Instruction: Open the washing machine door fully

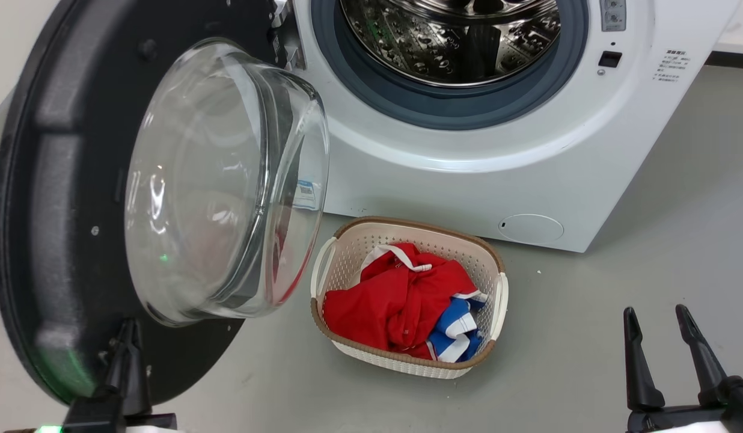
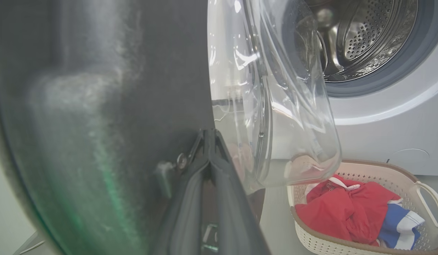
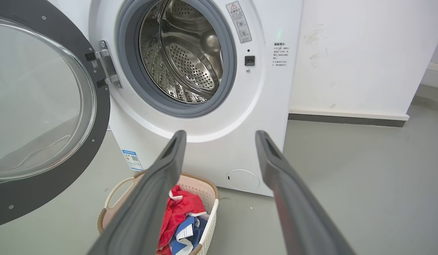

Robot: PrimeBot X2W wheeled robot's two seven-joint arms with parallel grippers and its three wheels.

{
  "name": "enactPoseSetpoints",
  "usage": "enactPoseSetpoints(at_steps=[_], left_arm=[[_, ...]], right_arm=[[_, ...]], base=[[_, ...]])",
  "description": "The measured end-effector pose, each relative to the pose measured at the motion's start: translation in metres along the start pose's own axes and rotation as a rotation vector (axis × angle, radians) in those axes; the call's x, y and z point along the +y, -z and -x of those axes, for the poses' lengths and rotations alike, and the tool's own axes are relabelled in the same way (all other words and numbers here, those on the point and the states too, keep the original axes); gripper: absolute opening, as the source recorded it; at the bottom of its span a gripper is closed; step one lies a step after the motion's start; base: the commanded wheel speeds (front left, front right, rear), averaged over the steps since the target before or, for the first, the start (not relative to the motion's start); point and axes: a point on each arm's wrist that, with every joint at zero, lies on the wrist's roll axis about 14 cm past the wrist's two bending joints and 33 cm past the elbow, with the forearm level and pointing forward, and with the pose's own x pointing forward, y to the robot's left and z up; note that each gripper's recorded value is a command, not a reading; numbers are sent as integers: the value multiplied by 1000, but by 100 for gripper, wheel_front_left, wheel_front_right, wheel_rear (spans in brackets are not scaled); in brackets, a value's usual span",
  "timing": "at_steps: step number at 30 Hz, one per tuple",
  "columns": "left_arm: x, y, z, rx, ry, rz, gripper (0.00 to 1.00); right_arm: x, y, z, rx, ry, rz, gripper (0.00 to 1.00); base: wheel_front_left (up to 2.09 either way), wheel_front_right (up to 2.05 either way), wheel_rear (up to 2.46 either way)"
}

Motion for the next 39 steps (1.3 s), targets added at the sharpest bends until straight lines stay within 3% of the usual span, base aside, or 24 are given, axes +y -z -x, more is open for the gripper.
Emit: enactPoseSetpoints(at_steps=[21,39], left_arm=[[102,-6,-36,-18,-281,-73,0],[140,11,-84,24,-361,-71,0]], right_arm=[[-1,5,-18,1,-9,29,100],[-7,16,-37,11,-6,57,100]], base=[[0,0,0],[0,0,0]])
